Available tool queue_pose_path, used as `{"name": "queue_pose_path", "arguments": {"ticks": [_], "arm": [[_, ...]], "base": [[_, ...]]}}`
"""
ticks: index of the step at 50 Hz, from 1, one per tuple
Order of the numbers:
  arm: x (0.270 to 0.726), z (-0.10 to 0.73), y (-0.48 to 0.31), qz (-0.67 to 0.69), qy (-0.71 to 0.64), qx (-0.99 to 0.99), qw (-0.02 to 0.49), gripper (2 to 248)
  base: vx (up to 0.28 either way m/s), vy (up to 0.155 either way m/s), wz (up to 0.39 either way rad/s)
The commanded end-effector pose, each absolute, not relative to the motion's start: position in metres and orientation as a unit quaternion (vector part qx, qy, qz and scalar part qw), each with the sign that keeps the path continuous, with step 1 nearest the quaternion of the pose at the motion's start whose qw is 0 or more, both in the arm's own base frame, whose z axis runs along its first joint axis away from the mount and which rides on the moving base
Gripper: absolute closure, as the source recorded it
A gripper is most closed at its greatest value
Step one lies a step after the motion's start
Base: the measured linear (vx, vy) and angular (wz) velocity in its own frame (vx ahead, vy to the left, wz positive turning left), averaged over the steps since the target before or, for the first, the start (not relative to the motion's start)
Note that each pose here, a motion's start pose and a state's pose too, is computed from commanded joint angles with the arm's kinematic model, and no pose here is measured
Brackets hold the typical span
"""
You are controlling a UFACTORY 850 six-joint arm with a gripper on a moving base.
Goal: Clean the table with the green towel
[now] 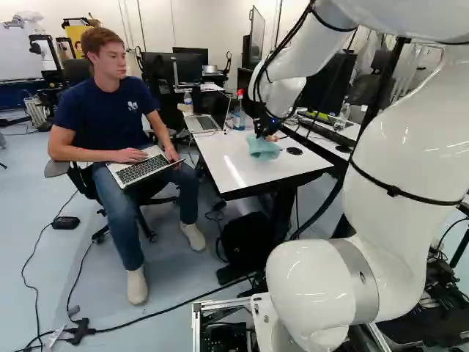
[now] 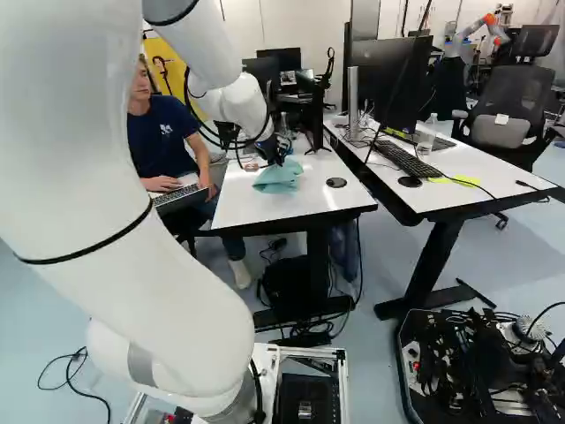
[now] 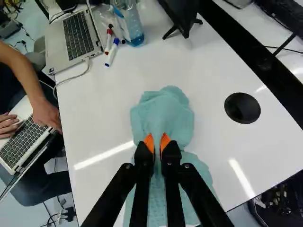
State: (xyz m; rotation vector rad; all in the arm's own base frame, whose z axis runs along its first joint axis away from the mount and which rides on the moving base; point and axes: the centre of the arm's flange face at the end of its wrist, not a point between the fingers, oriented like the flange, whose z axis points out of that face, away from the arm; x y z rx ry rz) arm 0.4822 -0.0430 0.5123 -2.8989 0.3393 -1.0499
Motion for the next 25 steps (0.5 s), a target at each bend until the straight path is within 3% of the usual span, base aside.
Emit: {"name": "queue_pose_path", "arguments": {"ticks": [25], "arm": [[0.479, 0.522, -0.055, -0.348, 0.121, -0.930, 0.016, 214]], "base": [[0.000, 0.000, 0.000]]}}
